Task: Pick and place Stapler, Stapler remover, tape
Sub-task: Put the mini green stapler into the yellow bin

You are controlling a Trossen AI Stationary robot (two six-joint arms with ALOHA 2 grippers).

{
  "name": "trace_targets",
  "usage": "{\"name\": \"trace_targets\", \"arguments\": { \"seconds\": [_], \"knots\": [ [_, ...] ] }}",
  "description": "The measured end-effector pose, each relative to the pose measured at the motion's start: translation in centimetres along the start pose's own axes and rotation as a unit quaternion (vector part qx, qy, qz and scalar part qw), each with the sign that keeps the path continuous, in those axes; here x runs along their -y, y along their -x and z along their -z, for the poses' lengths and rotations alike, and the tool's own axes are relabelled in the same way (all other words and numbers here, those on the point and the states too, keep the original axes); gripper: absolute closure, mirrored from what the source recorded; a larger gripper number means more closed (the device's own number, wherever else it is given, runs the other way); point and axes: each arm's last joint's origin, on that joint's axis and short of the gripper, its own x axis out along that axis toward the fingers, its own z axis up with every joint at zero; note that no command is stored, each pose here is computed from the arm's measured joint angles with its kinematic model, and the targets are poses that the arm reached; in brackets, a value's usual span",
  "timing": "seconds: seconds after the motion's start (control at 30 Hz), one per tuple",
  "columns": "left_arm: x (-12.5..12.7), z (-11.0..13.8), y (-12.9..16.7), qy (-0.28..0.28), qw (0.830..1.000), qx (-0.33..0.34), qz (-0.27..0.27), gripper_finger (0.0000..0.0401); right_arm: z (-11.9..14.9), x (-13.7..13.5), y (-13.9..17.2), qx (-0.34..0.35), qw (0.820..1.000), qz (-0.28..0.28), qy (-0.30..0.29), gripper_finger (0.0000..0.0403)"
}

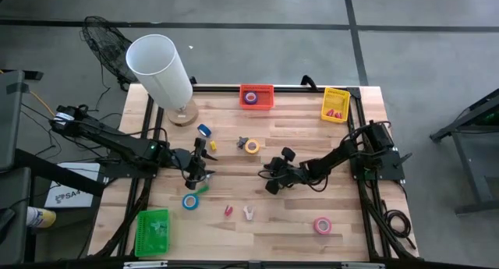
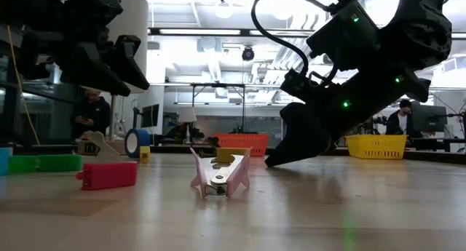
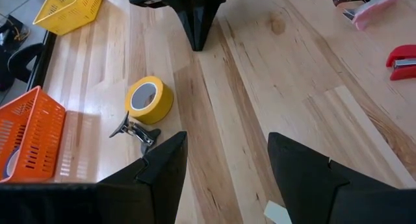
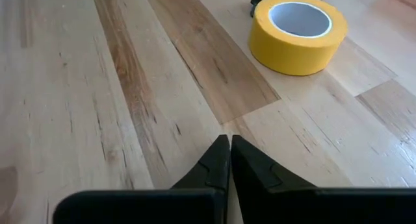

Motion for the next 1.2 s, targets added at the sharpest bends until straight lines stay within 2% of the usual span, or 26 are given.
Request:
{"name": "trace_targets", "arguments": {
  "seconds": [0.23, 0.5, 0.87, 1.03, 1.2],
  "knots": [
    [0.1, 0.1, 0.0, 0.01, 1.0, -0.002, 0.009, 0.0192, -0.1, -0.1, 0.0, 0.003, 1.0, -0.006, 0.003, 0.0391],
    [0.9, 1.0, 0.1, 0.06, 0.992, -0.04, 0.107, 0.0192, -0.1, -0.1, 0.0, 0.0, 1.0, -0.013, 0.002, 0.0391],
    [1.3, 2.1, 1.0, 0.111, 0.967, -0.142, 0.181, 0.0192, -0.1, -0.1, 0.0, 0.0, 1.0, -0.012, 0.002, 0.0391],
    [1.5, 1.9, 0.9, 0.135, 0.962, -0.142, 0.19, 0.0192, -0.1, -0.1, 0.0, 0.0, 1.0, -0.012, -0.002, 0.0389],
    [2.8, 1.8, 0.5, 0.156, 0.957, -0.16, 0.183, 0.0192, -0.1, -0.1, 0.0, 0.0, 1.0, -0.012, -0.002, 0.039]
  ]
}}
